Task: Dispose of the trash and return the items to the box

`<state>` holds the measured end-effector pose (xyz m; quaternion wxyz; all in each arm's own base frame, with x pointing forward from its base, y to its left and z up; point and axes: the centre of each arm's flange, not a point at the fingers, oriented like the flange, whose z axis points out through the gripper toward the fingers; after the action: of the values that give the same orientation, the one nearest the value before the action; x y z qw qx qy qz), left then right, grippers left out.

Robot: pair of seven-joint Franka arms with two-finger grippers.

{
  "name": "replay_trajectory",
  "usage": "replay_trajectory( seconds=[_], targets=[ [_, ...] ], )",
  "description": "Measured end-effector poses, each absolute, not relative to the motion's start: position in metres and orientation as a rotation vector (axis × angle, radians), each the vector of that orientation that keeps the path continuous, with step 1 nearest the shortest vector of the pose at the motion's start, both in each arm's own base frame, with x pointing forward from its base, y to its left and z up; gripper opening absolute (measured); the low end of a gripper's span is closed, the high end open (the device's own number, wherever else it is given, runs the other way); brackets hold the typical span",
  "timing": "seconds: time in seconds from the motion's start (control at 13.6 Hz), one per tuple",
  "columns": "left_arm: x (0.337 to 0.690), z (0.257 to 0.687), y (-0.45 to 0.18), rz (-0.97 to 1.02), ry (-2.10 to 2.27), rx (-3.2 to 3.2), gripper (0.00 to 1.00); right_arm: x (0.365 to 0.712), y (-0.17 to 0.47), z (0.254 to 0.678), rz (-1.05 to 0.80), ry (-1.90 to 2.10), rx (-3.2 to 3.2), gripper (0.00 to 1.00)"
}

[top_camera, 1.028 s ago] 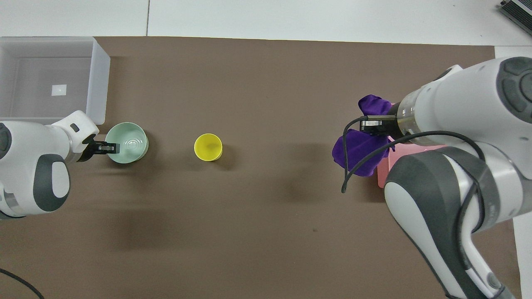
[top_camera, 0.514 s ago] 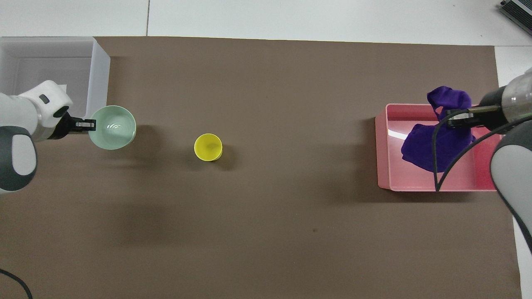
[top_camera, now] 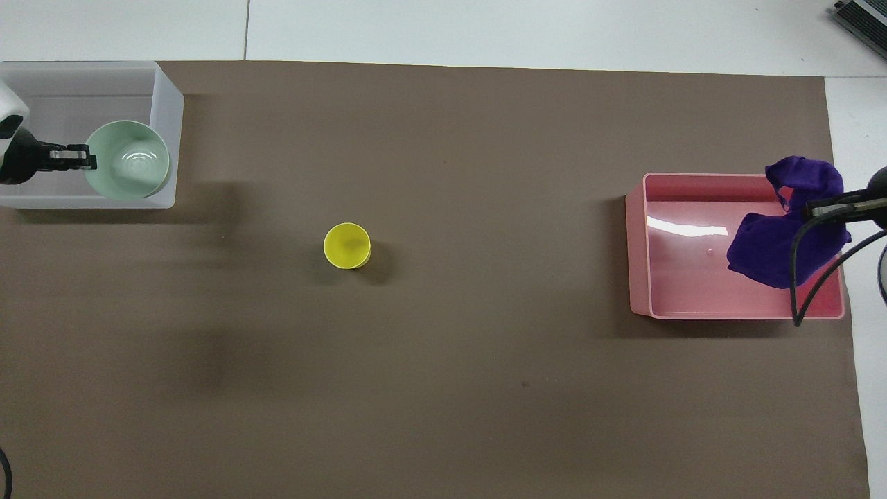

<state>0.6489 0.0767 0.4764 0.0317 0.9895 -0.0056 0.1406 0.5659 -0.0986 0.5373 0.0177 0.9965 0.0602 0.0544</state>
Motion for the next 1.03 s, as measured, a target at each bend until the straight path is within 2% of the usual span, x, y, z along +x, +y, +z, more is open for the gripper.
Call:
replay_trajectory(
  seconds=[0.22, 0.37, 0.51, 0.66, 1.03],
  targets=[
    [0.686, 0.477, 0.126, 0.511, 0.074, 3.042, 0.03, 0.561, -0.113, 0.504, 0.176, 0.162, 3.094, 0.06],
    [0.717, 0.454, 0.153, 0.528, 0.091, 3.064, 0.03, 0.560, -0.116, 0.473, 0.182, 0.154, 3.092, 0.06],
    [0.732, 0.421, 0.165, 0.497, 0.098, 3.083, 0.03, 0.560, -0.123, 0.438, 0.175, 0.125, 3.096, 0.06],
    [0.734, 0.393, 0.182, 0.462, 0.128, 3.091, 0.03, 0.560, -0.124, 0.411, 0.147, 0.084, 3.120, 0.06],
    [0.728, 0.354, 0.188, 0.428, 0.141, 3.101, 0.03, 0.557, -0.120, 0.362, 0.082, 0.012, 3.176, 0.06]
  ],
)
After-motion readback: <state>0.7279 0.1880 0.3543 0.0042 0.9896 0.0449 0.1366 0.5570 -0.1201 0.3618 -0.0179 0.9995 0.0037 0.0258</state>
